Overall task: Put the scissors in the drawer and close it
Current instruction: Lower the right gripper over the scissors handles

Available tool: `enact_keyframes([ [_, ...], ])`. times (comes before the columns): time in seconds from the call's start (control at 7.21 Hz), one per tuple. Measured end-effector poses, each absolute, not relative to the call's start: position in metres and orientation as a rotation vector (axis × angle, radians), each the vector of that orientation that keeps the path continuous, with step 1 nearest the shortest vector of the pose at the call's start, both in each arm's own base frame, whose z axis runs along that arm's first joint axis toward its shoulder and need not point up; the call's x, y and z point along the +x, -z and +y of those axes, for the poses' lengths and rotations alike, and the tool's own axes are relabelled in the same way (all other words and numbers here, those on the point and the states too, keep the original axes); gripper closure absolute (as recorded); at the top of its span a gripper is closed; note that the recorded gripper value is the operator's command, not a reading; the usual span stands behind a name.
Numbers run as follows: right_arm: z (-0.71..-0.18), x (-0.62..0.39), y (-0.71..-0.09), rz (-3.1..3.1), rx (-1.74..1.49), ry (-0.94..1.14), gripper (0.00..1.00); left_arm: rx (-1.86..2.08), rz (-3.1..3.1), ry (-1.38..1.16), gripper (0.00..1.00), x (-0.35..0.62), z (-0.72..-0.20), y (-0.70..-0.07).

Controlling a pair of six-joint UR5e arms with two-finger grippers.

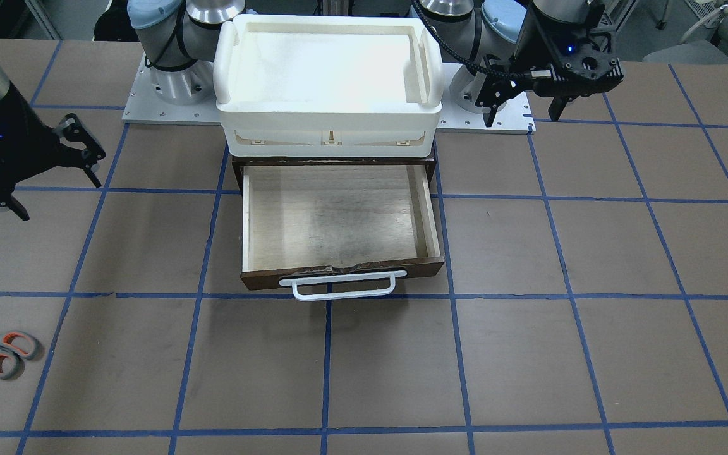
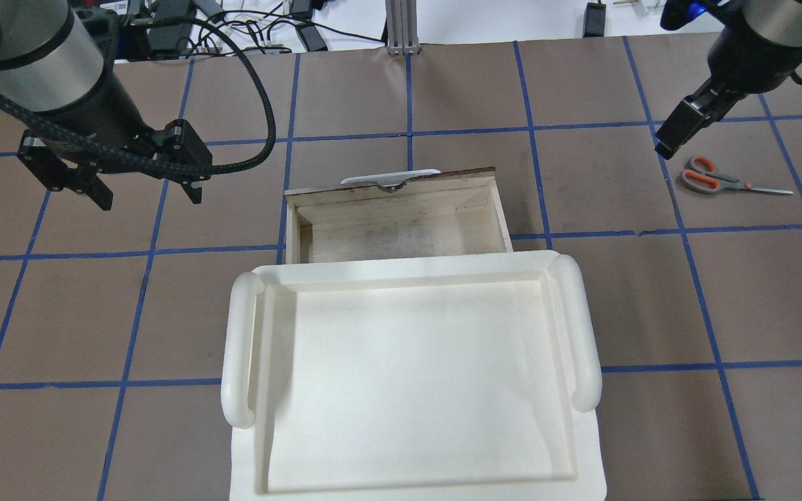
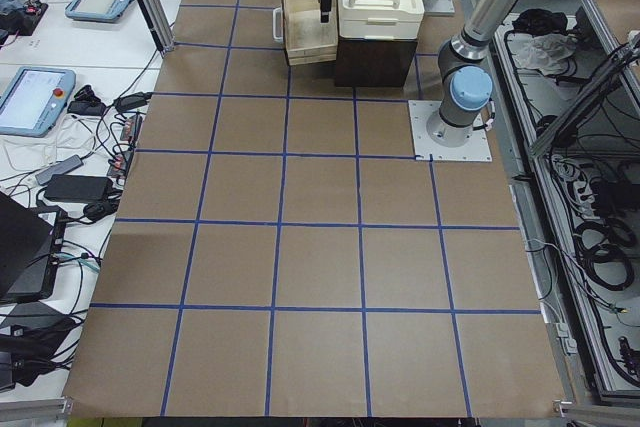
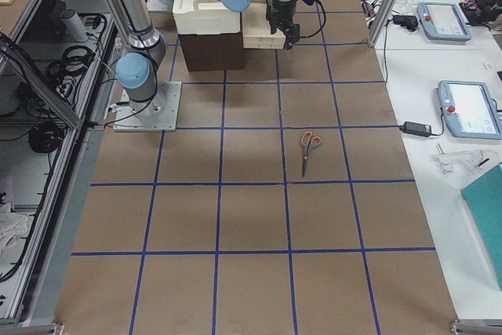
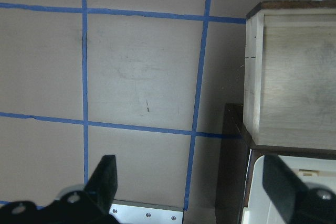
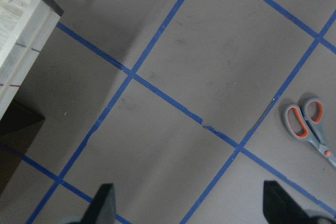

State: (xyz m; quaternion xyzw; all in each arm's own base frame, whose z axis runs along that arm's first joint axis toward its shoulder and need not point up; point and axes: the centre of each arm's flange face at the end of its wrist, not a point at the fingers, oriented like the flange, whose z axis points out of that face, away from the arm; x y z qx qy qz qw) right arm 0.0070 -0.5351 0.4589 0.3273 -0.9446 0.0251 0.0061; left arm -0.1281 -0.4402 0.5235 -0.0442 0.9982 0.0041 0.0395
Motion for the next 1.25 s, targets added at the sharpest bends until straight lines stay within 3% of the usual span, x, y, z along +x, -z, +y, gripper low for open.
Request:
enact_keyframes([
  [0.69,-0.593,-0.13,-0.366,-2.512,1.801,-0.075,0.0,-0.135,3.058,-0.015,0.0,-0.128,-0.439,-0.524],
  [1.25,-0.62,-0.185,-0.301,-2.408,1.896,-0.087,0.0,-0.135,3.048,-0.015,0.0,-0.127,-0.438,-0.525],
])
